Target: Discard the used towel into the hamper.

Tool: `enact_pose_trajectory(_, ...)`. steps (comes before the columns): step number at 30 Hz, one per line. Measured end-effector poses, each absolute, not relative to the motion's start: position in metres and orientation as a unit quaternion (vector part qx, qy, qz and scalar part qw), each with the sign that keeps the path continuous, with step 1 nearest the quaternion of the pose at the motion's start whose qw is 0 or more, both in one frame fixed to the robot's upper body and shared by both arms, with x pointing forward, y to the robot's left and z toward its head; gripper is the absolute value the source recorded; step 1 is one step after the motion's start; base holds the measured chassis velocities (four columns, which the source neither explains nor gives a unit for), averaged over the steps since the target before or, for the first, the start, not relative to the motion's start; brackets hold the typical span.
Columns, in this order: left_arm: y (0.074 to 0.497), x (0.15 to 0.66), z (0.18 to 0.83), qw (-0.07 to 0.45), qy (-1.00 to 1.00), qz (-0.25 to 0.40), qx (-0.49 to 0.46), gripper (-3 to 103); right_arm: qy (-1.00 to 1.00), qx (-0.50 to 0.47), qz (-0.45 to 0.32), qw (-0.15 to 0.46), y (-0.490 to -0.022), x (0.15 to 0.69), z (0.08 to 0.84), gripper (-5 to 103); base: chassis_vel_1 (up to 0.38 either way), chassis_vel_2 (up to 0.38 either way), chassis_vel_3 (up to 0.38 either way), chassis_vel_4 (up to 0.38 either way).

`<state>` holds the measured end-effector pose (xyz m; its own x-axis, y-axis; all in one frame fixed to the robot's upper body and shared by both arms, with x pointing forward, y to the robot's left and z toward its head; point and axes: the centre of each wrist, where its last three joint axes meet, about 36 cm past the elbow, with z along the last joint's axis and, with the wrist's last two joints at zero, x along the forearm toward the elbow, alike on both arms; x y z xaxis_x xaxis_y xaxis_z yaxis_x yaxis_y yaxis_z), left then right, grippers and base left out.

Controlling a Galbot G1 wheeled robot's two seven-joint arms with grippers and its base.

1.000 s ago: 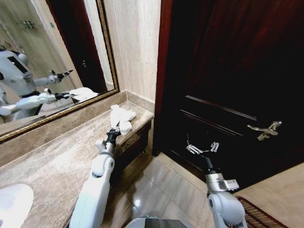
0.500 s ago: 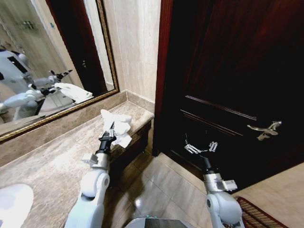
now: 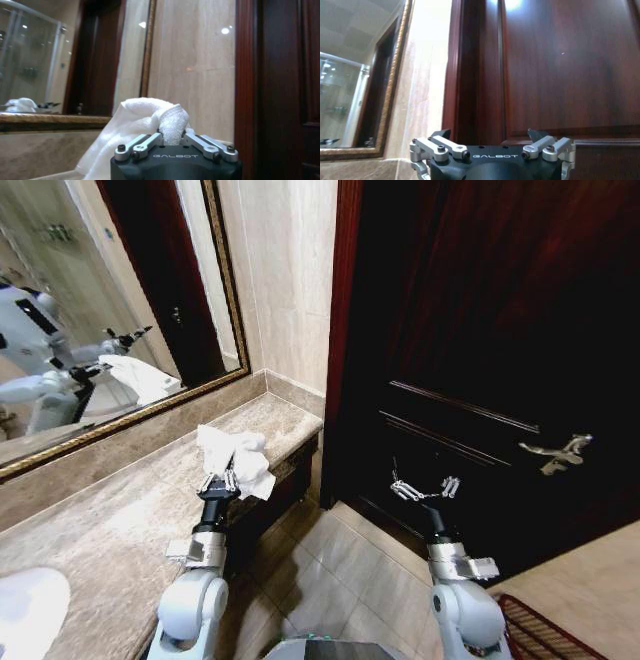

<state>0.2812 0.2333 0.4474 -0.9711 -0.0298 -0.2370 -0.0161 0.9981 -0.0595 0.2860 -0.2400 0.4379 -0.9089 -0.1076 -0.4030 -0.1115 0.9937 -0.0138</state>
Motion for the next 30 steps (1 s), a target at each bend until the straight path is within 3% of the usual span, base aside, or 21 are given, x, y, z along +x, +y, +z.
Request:
enact_pose_trajectory(22,0.228,0.282,0.434,0.109,0.994,-0.019,0.023,6,0.972,-0.044,-0.004,0.229,-0.250,0.276,0.451,100,-0.078,-0.081,-0.075,-0.077)
enact_pose_trajectory(30,0.227,0.285,0.429,0.105,0.994,-0.020,0.024,6,0.961,-0.041,-0.054,0.266,-0.251,0.259,0.488,100,-0.128,-0.123,-0.131,-0.133)
